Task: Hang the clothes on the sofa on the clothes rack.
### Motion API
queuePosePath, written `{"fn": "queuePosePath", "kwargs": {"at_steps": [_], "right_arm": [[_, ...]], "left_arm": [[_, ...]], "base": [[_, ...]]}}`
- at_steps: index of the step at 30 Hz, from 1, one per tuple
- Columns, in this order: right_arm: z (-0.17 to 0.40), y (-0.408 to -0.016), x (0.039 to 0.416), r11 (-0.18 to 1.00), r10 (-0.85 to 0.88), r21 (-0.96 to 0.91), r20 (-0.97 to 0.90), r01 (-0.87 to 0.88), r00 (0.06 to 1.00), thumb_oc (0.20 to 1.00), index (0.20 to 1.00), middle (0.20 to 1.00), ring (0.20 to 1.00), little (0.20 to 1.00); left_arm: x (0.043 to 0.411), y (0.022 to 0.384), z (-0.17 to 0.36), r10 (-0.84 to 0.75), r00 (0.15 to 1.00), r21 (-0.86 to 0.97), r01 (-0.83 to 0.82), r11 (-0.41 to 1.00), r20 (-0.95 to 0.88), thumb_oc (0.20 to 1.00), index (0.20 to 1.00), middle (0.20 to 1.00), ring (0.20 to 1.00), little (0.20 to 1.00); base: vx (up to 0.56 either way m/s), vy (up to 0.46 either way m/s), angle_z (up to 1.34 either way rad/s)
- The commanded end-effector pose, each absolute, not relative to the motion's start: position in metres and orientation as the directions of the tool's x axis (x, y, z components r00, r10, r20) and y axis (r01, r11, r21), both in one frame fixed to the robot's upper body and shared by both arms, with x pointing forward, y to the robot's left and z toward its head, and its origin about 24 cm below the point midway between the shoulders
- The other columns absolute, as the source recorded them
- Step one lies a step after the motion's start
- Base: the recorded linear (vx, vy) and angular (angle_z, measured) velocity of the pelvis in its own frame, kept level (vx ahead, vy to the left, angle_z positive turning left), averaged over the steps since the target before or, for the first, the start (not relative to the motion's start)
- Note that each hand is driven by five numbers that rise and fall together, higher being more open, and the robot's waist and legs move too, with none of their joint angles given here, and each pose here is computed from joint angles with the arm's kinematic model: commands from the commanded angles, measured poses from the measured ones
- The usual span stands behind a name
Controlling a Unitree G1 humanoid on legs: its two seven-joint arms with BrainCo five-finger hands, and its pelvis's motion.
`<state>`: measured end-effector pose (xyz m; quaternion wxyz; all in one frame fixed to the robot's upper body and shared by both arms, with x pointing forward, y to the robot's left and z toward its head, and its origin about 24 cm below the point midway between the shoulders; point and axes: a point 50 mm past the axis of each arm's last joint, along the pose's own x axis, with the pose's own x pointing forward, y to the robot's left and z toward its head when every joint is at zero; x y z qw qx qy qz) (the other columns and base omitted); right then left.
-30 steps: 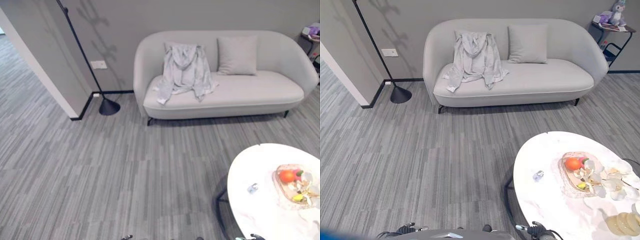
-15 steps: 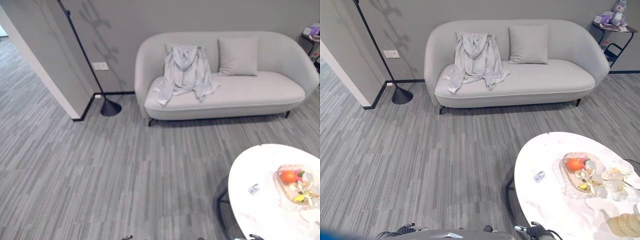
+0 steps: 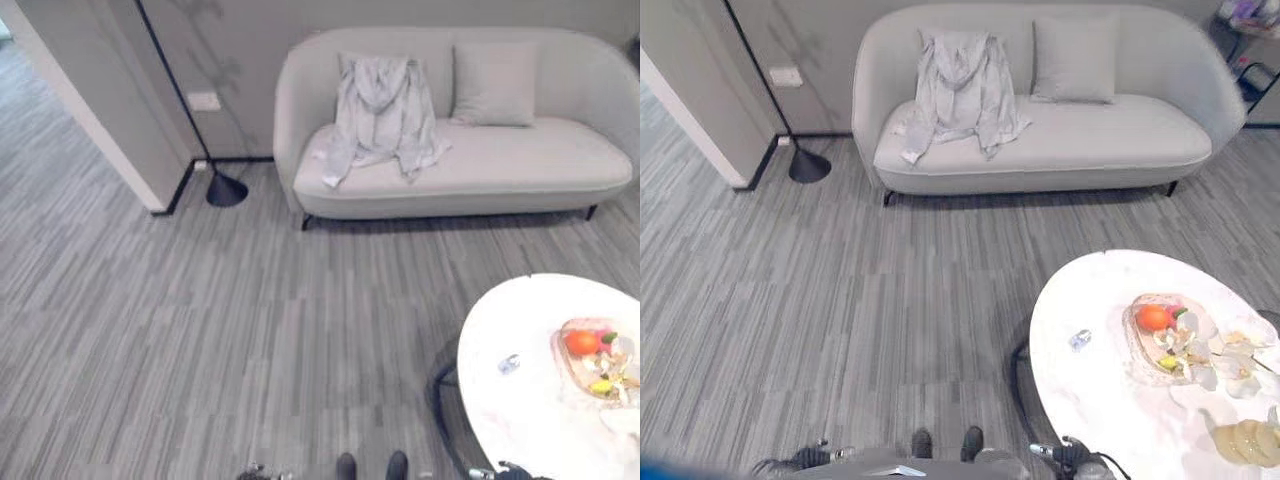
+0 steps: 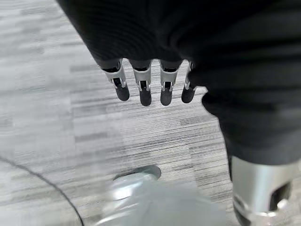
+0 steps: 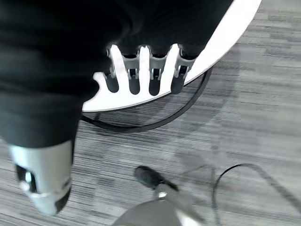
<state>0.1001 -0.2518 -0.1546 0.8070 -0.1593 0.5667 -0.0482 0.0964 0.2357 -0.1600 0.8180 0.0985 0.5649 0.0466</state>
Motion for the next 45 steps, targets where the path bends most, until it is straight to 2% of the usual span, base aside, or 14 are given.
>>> {"fn": "queuePosePath", "kwargs": {"at_steps": [1,9,12,17,23,28,36,41,45], "right_arm": [[-0.148,-0.267,0.109,0.933,-0.308,-0.354,-0.872,-0.057,0.38,1.0,1.0,1.0,1.0,1.0],[-0.147,-0.267,0.113,0.928,-0.313,-0.367,-0.865,-0.07,0.391,1.0,1.0,1.0,1.0,1.0],[-0.15,-0.261,0.108,0.93,-0.29,-0.352,-0.881,-0.109,0.373,1.0,1.0,1.0,1.0,1.0],[-0.153,-0.251,0.109,0.933,-0.256,-0.328,-0.895,-0.151,0.365,1.0,1.0,1.0,1.0,1.0],[-0.145,-0.25,0.133,0.94,-0.244,-0.324,-0.86,-0.11,0.448,1.0,1.0,1.0,1.0,1.0],[-0.144,-0.25,0.135,0.945,-0.257,-0.321,-0.849,-0.065,0.462,1.0,1.0,1.0,1.0,1.0],[-0.14,-0.262,0.136,0.938,-0.302,-0.345,-0.839,-0.013,0.453,1.0,1.0,1.0,1.0,1.0],[-0.146,-0.268,0.112,0.937,-0.313,-0.35,-0.866,-0.024,0.39,1.0,1.0,1.0,1.0,1.0],[-0.146,-0.272,0.11,0.937,-0.317,-0.348,-0.868,-0.013,0.383,1.0,1.0,1.0,1.0,1.0]], "left_arm": [[0.103,0.233,-0.16,0.199,0.371,0.215,0.0,0.977,-0.907,1.0,1.0,1.0,1.0,1.0],[0.103,0.231,-0.16,0.181,0.371,0.223,0.074,0.972,-0.911,1.0,1.0,1.0,1.0,1.0],[0.09,0.235,-0.162,0.195,0.328,0.231,0.075,0.97,-0.924,1.0,1.0,1.0,1.0,1.0],[0.091,0.244,-0.16,0.22,0.328,0.249,0.051,0.967,-0.919,1.0,1.0,1.0,1.0,1.0],[0.105,0.255,-0.153,0.248,0.372,0.281,0.038,0.959,-0.894,1.0,1.0,1.0,1.0,1.0],[0.106,0.26,-0.151,0.262,0.378,0.295,0.031,0.955,-0.888,1.0,1.0,1.0,1.0,1.0],[0.112,0.251,-0.153,0.252,0.392,0.316,0.109,0.942,-0.885,1.0,1.0,1.0,1.0,1.0],[0.101,0.247,-0.157,0.244,0.362,0.314,0.149,0.938,-0.9,1.0,1.0,1.0,1.0,1.0],[0.099,0.244,-0.158,0.237,0.359,0.302,0.139,0.943,-0.903,1.0,1.0,1.0,1.0,1.0]], "base": [[0.1,-0.015,0.21],[0.26,0.05,0.16],[0.34,0.152,-0.69],[0.43,0.19,-0.51],[0.3,0.224,-0.26],[0.32,0.088,0.24],[0.4,-0.129,0.22],[0.58,-0.4,0.68],[0.3,-0.272,0.41]]}}
